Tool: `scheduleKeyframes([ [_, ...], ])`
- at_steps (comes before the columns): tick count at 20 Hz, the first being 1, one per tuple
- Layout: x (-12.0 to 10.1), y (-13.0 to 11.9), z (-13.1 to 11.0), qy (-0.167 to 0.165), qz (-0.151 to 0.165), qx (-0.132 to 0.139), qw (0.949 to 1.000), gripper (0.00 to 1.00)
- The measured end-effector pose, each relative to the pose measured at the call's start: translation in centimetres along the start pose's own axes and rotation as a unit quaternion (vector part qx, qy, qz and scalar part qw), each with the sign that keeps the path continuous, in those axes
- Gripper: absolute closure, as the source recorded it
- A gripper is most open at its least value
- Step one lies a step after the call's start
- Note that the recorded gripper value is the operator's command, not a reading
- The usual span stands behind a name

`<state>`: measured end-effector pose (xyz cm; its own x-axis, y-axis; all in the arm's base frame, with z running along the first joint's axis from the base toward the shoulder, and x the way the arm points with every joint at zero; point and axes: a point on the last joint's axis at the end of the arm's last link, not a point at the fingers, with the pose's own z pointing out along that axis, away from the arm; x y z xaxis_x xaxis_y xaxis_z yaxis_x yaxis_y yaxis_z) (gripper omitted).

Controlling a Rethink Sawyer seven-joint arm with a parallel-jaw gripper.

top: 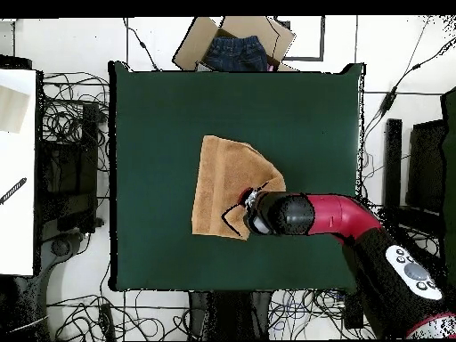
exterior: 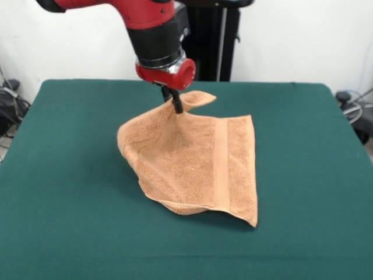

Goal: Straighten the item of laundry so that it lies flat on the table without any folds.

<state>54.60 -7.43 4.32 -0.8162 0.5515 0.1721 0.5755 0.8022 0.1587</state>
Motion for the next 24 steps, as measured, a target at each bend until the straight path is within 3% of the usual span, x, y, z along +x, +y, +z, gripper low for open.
scheduleKeyframes([
  [5, -0.1, -0.5, 0.6, 0.003, -0.009, -0.002, 1.0000, 1.00],
  [13, -0.3, -1.9, 0.1, 0.025, -0.065, 0.006, 0.9976, 1.00],
  [18, -0.4, -2.9, -1.7, 0.050, -0.105, 0.031, 0.9927, 1.00],
  [24, -0.8, -3.1, -4.5, 0.057, -0.116, 0.052, 0.9903, 1.00],
])
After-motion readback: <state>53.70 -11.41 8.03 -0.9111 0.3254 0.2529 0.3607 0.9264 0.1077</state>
